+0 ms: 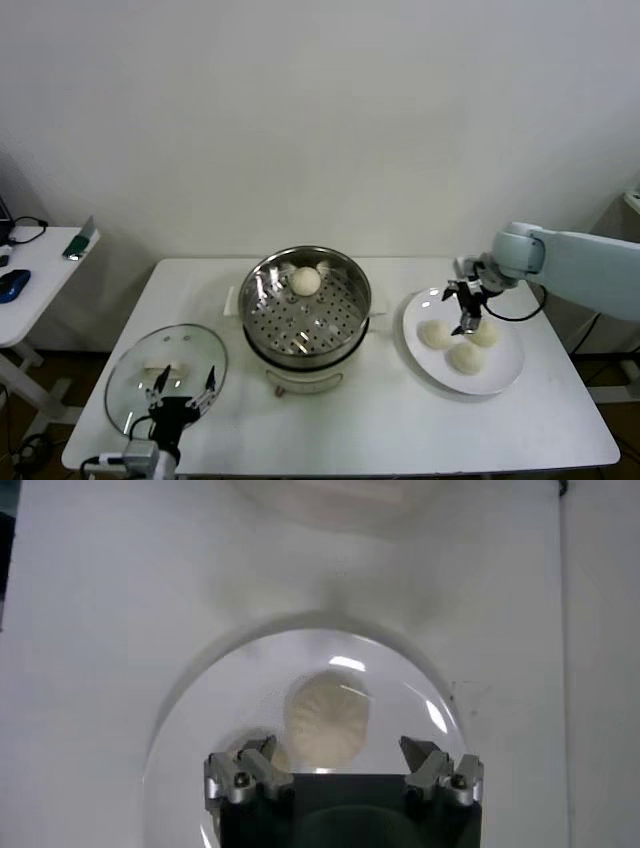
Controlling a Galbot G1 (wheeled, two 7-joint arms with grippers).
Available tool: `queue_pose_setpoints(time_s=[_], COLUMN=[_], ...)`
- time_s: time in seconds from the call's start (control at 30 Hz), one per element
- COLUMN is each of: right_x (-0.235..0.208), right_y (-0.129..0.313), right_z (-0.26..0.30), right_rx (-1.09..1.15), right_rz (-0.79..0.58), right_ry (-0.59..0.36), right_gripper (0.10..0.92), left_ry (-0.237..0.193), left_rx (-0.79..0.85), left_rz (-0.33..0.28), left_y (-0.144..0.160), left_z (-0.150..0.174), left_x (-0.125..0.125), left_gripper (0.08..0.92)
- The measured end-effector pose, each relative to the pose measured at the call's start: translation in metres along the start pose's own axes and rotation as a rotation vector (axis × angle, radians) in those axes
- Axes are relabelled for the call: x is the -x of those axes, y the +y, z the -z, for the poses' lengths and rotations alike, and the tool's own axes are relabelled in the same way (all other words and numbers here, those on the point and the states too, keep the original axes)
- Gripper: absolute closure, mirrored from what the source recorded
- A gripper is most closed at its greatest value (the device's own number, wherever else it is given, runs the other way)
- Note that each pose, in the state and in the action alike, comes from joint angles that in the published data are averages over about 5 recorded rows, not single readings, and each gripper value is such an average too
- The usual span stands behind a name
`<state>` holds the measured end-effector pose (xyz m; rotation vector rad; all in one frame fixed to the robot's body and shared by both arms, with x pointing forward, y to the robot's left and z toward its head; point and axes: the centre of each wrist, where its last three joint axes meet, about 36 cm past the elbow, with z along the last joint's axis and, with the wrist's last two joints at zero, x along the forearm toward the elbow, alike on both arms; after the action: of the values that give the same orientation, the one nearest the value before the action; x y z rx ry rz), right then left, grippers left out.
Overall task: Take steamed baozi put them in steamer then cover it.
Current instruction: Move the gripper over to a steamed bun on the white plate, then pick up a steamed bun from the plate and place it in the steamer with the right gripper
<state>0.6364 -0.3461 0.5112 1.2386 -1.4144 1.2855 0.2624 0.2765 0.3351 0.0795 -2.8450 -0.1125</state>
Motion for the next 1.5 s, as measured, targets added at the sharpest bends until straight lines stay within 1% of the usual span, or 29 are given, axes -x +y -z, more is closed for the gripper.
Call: queue_pose_setpoints(time_s=[0.3,0.57,0.77,0.93,1.13,1.27,1.37,1.5], right_x=[0.034,0.055,0.061,0.061,0.053,0.039,0.021,-0.017], right_y=[-0.002,-0.004,-0.005,-0.006,-0.008,-0.011,-0.016,-0.028], right_z=[0.001,0.004,0.007,0.007,0.005,0.003,0.003,0.009], right_rx=[0.014,0.025,0.029,0.032,0.034,0.029,0.023,0.003], right_rz=[0.026,0.043,0.046,0.053,0.058,0.054,0.044,0.018], right_ry=[0.021,0.032,0.029,0.022,0.014,0.005,-0.002,-0.010], right_gripper=[0.200,0.203,0.246,0.299,0.356,0.368,0.369,0.369], left_ry=[0.010,0.014,0.013,0.012,0.010,0.008,0.007,0.005], left_rx=[-0.002,0.001,0.003,0.006,0.007,0.006,0.006,0.007], left_rz=[0.002,0.005,0.003,-0.001,-0.004,-0.005,-0.005,-0.006], left_y=[0.000,0.002,0.002,0.001,0.000,-0.001,-0.001,0.000], left_z=[-0.004,-0.006,-0.006,-0.006,-0.005,-0.004,-0.004,-0.003], left_x=[0.000,0.001,0.002,0.002,0.003,0.004,0.005,0.005], left_gripper=[0.177,0.177,0.177,0.177,0.177,0.177,0.177,0.177])
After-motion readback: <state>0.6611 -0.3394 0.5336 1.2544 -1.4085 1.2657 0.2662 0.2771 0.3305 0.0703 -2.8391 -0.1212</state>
